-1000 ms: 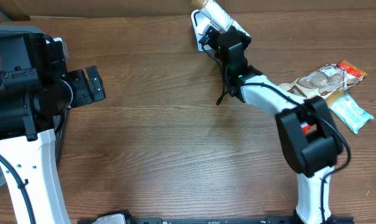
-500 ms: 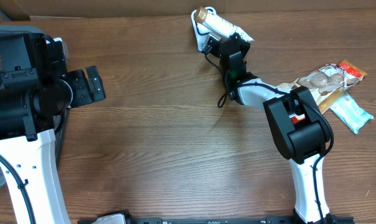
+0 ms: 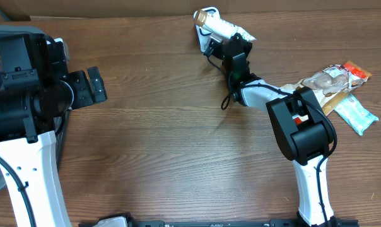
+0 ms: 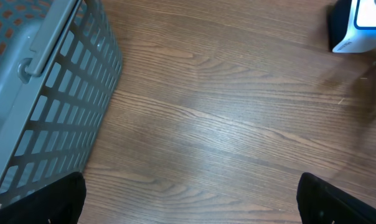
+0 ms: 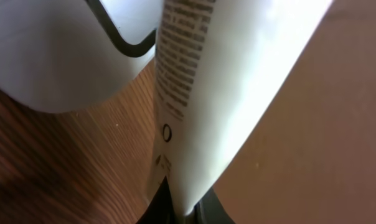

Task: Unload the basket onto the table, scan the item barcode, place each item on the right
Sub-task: 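Hold the tube's printed side against the scanner with the right gripper, then carry the tube right and lower it onto the snack pile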

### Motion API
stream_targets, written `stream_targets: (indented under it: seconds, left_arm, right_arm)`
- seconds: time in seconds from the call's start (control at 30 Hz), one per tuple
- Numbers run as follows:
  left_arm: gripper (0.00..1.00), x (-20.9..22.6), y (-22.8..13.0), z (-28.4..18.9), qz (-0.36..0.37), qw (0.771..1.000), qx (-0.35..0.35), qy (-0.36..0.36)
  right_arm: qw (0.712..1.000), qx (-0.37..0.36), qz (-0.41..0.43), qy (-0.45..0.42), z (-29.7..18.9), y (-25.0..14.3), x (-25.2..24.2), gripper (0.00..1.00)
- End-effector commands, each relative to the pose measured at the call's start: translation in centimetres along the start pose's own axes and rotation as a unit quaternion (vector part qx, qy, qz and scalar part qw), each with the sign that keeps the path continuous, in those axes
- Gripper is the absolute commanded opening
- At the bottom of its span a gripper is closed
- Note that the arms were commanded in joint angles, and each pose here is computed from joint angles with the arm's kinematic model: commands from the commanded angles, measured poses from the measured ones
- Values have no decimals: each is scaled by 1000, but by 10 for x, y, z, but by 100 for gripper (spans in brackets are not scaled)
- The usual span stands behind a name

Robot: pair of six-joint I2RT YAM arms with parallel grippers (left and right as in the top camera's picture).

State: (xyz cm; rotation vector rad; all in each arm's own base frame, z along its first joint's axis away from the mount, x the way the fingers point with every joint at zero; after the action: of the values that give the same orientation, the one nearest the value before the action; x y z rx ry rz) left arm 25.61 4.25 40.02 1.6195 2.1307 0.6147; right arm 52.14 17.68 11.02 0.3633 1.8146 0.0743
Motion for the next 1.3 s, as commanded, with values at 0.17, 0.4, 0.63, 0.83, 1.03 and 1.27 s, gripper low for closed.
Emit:
stream_targets:
  seconds: [0.17, 0.4, 0.63, 0.83, 1.03, 1.27]
  left_arm:
    - [99, 0, 1, 1, -5, 1000, 1, -3]
    - [100, 0, 1, 1, -4, 1000, 1, -4]
    - [99, 0, 1, 1, -4, 1000, 1, -4]
    - [100, 0, 1, 2, -4, 1000, 1, -3]
    - [100, 0, 1, 2, -4, 1000, 2, -3]
    - [100, 0, 1, 2, -4, 1000, 2, -3]
  right_arm:
    - [997, -24, -26, -61, 8, 19, -58, 4]
    - [998, -25, -29, -45, 10, 20, -58, 4]
    - [998, -23, -33, -37, 10, 19, -56, 4]
    - [999, -19, -37, -31, 9, 19, -54, 4]
    - [997, -34, 59, -47, -9, 28, -89, 4]
    - [963, -54, 258, 64, -82, 32, -153, 4]
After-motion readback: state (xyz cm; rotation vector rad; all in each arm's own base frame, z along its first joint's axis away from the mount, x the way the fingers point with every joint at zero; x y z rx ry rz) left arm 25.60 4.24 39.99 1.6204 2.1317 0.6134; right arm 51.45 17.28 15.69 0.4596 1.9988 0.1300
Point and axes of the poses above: each gripper's point midway between its finger pads, its own z axis out along the fingers, its own x axis along the line the jaws close on, y = z × x, the point moved 8 cm from there along -z, back along the fingers, and after that the axes turned 1 degree about z, right-handed, at the moved point
